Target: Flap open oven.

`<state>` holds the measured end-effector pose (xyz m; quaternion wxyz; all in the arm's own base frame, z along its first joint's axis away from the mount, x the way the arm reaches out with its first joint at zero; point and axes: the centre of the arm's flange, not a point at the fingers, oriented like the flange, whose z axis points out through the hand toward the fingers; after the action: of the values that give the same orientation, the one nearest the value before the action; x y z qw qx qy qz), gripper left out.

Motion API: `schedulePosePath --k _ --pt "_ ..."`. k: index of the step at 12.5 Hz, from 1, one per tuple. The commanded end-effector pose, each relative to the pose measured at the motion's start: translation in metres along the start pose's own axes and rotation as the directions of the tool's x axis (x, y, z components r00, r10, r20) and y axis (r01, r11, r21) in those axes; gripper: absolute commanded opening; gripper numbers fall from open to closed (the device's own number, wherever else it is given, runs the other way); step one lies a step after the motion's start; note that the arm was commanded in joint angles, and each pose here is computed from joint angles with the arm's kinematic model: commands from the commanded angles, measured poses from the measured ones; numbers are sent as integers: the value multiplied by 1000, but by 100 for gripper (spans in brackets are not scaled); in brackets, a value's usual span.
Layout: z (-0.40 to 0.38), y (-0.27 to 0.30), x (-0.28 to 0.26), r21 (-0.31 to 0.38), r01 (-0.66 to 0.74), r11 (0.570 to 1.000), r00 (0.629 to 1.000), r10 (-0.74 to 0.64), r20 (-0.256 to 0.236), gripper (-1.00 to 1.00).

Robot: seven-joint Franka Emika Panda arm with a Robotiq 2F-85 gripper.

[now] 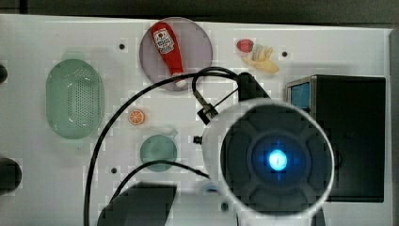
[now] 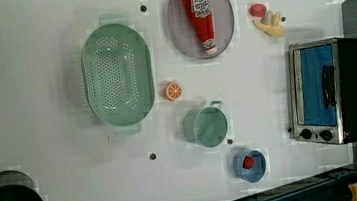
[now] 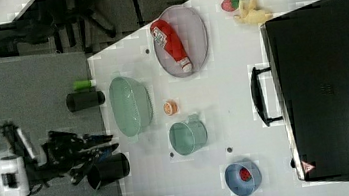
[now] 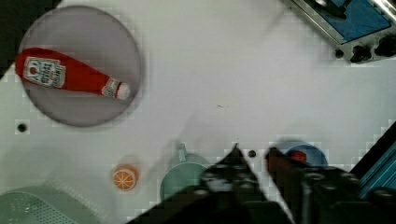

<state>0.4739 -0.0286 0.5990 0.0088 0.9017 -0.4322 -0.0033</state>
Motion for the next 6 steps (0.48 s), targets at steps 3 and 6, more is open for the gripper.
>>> schedulePosePath --k 3,6 --pt "32 25 12 -46 36 998 998 -34 57 -65" --pt "61 34 26 -74 200 977 980 -199 23 -65"
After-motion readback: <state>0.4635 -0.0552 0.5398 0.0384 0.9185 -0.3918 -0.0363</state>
